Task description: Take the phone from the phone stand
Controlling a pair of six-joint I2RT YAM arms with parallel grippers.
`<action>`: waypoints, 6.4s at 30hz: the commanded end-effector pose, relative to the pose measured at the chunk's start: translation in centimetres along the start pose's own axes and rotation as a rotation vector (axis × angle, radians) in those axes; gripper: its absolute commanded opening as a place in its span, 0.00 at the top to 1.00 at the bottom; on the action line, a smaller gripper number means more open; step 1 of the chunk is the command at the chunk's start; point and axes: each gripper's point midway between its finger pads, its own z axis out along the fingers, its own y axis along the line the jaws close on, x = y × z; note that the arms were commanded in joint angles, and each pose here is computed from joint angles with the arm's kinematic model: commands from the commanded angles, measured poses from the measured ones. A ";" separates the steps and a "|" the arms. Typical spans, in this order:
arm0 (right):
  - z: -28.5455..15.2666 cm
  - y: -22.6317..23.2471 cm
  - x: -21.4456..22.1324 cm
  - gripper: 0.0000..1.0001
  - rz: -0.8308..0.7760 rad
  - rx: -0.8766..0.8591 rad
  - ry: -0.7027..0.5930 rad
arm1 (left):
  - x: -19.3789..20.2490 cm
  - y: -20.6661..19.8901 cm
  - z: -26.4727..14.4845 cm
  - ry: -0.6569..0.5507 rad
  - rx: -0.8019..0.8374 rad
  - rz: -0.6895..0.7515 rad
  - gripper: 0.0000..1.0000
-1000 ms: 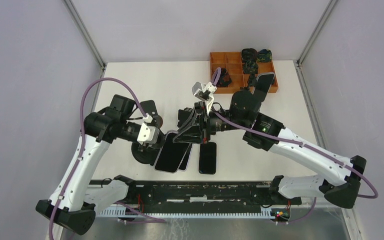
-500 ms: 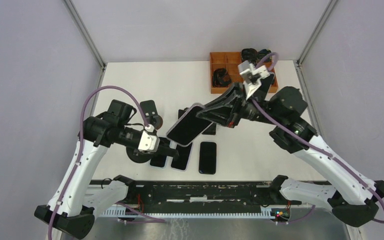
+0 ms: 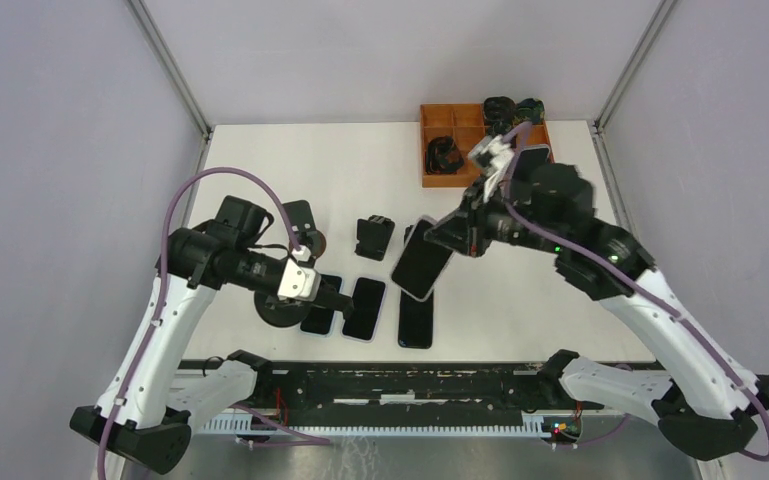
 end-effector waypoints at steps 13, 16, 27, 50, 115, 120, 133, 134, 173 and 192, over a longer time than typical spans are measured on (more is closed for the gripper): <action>0.6 -11.9 22.0 1.00 0.134 0.338 0.575 | -3.0 1.2 -1.0 -0.070 -0.049 0.084 0.98; 1.4 -13.6 23.6 1.00 0.127 0.353 0.578 | -3.0 1.2 -0.9 -0.073 -0.047 0.083 0.98; 2.4 -21.0 26.7 0.99 0.123 0.434 0.597 | -3.0 1.1 -0.8 -0.077 -0.048 0.088 0.98; 1.8 -23.3 19.2 0.39 0.081 0.635 0.392 | -3.0 1.5 -0.5 -0.096 -0.037 0.072 0.98; 14.8 -5.7 -5.5 1.00 -0.149 -0.050 -0.067 | -2.9 6.2 -3.5 0.021 -0.363 -0.020 0.00; 19.4 -10.1 -7.2 1.00 -0.138 -0.005 -0.090 | -2.5 5.4 -3.1 0.023 -0.340 -0.024 0.00; 28.6 -19.2 -2.0 1.00 0.022 0.004 -0.037 | -1.7 4.6 -2.4 0.026 -0.298 -0.017 0.00; 28.9 -19.5 -1.7 1.00 0.026 0.005 -0.031 | -1.5 4.6 -2.3 0.027 -0.295 -0.019 0.00; -4.0 -21.7 -11.0 0.02 -0.161 0.639 -0.333 | -3.6 4.9 -2.3 -0.048 -0.268 -0.039 0.00; -10.7 -29.9 -1.0 0.02 0.009 0.641 -0.383 | -3.9 4.8 -2.6 -0.042 -0.268 -0.036 0.00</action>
